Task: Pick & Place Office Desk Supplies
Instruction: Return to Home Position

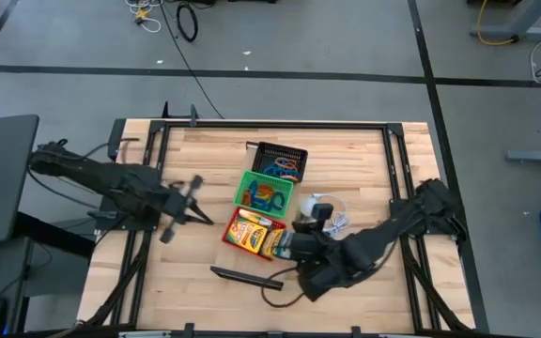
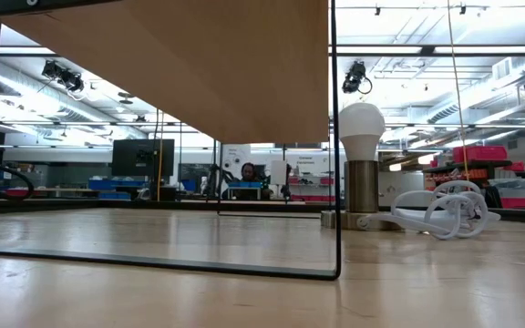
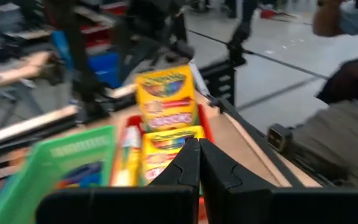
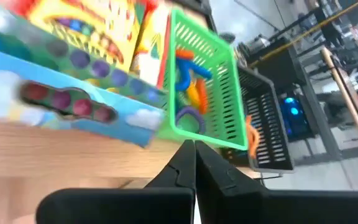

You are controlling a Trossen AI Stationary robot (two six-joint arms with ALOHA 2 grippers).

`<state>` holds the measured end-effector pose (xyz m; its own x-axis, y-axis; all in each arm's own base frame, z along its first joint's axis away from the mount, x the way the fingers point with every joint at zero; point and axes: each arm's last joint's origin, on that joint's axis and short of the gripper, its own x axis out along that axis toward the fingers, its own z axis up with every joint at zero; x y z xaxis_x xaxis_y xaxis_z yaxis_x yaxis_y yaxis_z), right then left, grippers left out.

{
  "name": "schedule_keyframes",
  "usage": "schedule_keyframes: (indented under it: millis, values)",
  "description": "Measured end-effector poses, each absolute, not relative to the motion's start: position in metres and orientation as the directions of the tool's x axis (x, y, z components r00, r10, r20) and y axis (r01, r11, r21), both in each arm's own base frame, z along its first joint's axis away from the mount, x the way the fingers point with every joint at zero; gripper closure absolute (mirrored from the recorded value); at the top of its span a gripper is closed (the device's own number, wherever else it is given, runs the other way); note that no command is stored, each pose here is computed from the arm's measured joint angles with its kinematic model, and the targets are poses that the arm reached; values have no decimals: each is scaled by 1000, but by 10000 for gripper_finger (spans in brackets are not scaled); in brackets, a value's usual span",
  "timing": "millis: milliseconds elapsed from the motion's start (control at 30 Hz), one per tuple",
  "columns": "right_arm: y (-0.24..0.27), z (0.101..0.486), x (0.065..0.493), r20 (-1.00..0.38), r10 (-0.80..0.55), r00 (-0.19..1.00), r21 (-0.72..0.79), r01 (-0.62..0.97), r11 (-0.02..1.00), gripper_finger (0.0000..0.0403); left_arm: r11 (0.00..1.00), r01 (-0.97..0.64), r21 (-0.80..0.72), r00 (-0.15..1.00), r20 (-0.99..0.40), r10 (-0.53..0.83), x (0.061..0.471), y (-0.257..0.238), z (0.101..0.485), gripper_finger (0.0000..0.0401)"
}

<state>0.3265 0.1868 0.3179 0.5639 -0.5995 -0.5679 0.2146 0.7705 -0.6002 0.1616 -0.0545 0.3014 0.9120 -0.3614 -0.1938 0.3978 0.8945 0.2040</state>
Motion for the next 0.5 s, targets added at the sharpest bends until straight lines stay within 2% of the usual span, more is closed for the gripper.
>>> schedule_keyframes:
  millis: [267,500]
  values:
    - [195,391,257,-449,-498,742,-552,207,807,400,944,232,235,968,-148,-201,104,-30,313,398]
    - [203,438,179,-387,-285,877,-471,78,879,392,976,138,168,990,-57,-130,56,-13,314,398]
